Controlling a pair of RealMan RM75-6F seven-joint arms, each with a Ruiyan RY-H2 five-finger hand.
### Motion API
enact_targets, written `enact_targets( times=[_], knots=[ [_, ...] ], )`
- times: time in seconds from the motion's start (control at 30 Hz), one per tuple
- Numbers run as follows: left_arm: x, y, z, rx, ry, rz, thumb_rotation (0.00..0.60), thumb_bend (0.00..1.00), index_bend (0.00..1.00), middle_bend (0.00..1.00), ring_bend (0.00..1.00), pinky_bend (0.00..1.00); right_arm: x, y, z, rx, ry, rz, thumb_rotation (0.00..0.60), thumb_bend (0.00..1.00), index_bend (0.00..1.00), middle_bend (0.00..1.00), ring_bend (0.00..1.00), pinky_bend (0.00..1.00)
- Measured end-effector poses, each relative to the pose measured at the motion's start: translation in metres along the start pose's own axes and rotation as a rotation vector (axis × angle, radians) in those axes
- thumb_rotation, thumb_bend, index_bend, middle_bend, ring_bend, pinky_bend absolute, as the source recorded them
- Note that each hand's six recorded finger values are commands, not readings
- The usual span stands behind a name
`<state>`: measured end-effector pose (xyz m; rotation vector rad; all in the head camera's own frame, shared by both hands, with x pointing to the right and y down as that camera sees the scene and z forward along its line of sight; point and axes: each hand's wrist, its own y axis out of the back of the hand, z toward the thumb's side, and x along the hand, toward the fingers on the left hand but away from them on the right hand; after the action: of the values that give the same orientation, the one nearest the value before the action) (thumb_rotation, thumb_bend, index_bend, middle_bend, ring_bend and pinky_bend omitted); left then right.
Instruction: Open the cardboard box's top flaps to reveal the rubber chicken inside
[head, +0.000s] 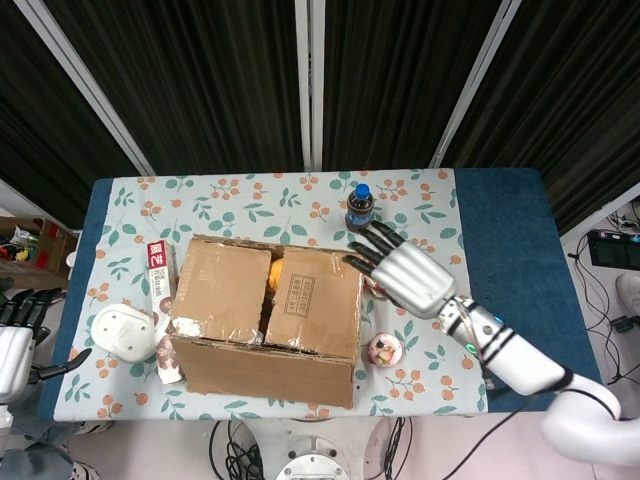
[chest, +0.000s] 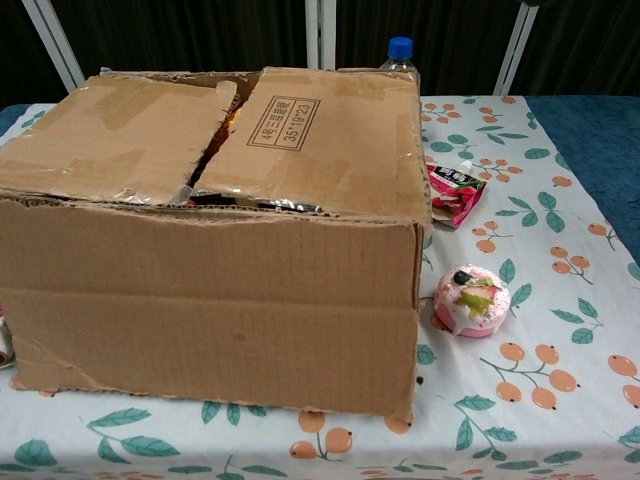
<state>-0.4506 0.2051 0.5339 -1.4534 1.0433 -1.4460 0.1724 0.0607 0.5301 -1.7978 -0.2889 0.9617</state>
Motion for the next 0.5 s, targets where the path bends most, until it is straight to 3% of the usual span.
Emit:
enact_targets(
  times=[0.27,0.5],
  knots=[
    [-0.001,-0.003,-0.005,-0.019,0.026,-0.014,0.34,0.11,0.16,0.19,0.15,0.24,-0.071,0.01,0.068,0.055,0.139,0.087,0.6,0.84,0.26,0.19,0.0,0.0],
    [-0.001,-0.001,-0.009,0.008,0.036,-0.01,0.342,0.11,0.16,0.19,0.15,0.24,-0.111,-0.004,0.117,0.073,0.223,0.173,0.6,0.85,0.27,0.19,0.0,0.0]
  ],
)
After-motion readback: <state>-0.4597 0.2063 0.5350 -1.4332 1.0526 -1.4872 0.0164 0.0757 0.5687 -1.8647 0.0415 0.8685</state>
